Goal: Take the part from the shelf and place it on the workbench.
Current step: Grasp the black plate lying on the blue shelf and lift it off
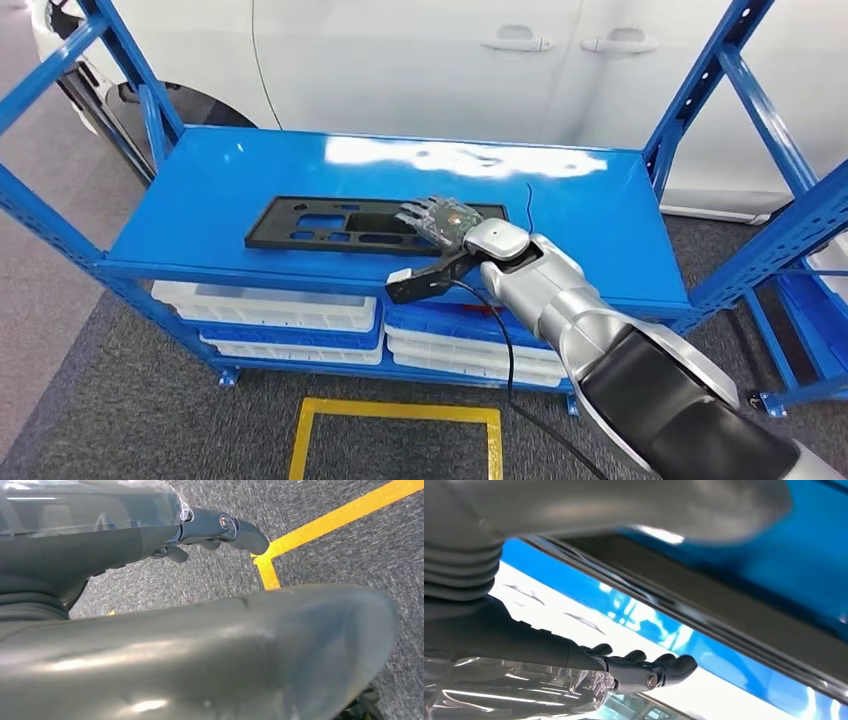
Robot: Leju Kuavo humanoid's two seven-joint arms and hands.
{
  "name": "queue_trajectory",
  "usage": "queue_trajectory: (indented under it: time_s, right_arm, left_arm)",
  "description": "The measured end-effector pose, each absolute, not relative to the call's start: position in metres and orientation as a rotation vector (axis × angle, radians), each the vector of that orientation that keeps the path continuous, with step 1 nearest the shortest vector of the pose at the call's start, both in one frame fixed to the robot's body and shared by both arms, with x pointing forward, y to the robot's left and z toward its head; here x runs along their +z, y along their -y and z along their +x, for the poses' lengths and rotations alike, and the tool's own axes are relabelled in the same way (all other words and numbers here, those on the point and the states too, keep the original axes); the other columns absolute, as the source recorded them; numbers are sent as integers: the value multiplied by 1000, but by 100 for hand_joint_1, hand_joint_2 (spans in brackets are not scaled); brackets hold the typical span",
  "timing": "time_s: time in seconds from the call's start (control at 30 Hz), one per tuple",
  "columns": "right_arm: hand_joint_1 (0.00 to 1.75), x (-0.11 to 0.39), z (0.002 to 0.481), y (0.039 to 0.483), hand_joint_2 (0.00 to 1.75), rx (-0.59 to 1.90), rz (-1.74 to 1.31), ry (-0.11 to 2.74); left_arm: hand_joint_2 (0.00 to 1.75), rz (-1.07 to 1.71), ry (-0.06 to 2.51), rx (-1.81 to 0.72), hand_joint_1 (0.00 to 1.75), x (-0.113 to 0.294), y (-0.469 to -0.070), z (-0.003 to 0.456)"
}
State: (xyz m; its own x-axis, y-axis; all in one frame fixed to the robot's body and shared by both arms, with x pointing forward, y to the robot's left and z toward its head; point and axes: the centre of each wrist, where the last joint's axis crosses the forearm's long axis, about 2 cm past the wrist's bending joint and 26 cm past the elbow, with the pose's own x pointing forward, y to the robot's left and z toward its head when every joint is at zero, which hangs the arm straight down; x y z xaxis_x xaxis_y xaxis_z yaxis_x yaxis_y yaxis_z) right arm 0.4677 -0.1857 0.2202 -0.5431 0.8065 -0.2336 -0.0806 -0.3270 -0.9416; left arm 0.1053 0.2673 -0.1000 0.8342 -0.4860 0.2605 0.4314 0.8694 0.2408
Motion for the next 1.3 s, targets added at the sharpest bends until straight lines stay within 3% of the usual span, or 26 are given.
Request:
queue_trajectory:
  time_s: [0.8,0.93,1.3]
  right_arm:
    - [3,208,467,203,175,1914,-1085,1052]
    - [168,210,469,206,175,1905,-1101,1030]
    - [169,214,471,209,175,1887,-1122,1028]
  left_arm:
    - [0,181,320,-478,0,-100,-268,104]
    - [0,181,321,-478,0,-100,-268,104]
    - [0,180,317,-478,0,-101,-268,103]
